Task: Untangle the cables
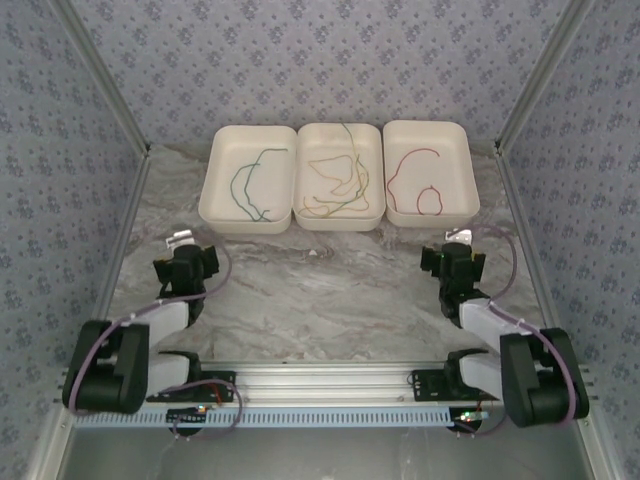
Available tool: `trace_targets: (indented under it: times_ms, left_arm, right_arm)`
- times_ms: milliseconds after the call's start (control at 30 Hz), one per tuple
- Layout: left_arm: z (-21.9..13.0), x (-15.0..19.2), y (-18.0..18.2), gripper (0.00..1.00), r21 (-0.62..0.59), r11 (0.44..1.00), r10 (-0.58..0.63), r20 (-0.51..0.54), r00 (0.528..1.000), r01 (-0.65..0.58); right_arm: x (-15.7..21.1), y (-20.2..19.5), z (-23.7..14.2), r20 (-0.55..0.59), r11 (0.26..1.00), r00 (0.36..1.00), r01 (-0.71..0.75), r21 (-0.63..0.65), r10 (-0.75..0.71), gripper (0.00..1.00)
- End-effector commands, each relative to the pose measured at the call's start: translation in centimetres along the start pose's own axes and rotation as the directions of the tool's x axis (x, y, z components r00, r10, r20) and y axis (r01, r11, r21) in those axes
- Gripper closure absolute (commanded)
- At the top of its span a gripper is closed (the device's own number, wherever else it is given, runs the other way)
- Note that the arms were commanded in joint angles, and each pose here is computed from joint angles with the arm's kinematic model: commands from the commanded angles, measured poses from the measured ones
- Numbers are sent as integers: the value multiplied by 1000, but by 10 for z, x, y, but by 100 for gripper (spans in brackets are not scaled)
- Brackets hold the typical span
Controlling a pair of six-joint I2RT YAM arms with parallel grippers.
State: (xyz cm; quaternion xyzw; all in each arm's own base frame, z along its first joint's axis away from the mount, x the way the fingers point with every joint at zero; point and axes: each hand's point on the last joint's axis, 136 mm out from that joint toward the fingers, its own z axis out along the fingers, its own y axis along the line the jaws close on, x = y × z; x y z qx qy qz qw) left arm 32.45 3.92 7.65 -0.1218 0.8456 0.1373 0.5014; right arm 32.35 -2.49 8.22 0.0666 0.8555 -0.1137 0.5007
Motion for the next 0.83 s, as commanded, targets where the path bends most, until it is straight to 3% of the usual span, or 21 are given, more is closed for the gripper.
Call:
trace_targets:
  times_ms: [0, 167, 200, 267, 333, 367, 500, 800]
  left_arm:
    - [11, -63, -15, 1, 45, 999, -14, 190, 982, 6]
    - [38, -42, -18, 1, 106, 994, -43, 145, 989, 28]
    - [38, -47, -21, 1, 125, 992, -49, 206, 977, 23]
    - [37, -42, -24, 1, 135, 991, -35, 147, 988, 15]
    - [45, -47, -21, 1, 128, 991, -57, 158, 986, 37]
    - [46, -43, -20, 1, 136, 990, -60, 112, 992, 44]
    - [46, -44, -19, 1, 137, 989, -65, 134, 989, 47]
    - [46, -44, -19, 1, 138, 989, -63, 126, 990, 46]
  right_arm:
    - [-48, 5, 8, 192, 997, 981, -3, -71, 17, 1]
    - [-38, -7, 34, 187, 988, 975, -97, -118, 118, 1]
    - [-30, -6, 41, 175, 986, 976, -107, -125, 128, 1]
    - [-32, 1, 43, 165, 984, 980, -81, -159, 107, 1]
    - [-33, 3, 48, 148, 984, 984, -76, -161, 100, 1]
    - [-35, 4, 48, 151, 985, 984, -72, -157, 96, 1]
    - [-32, 3, 53, 114, 995, 992, -45, -85, 55, 1]
    - [-33, 0, 52, 120, 997, 991, -47, -54, 54, 1]
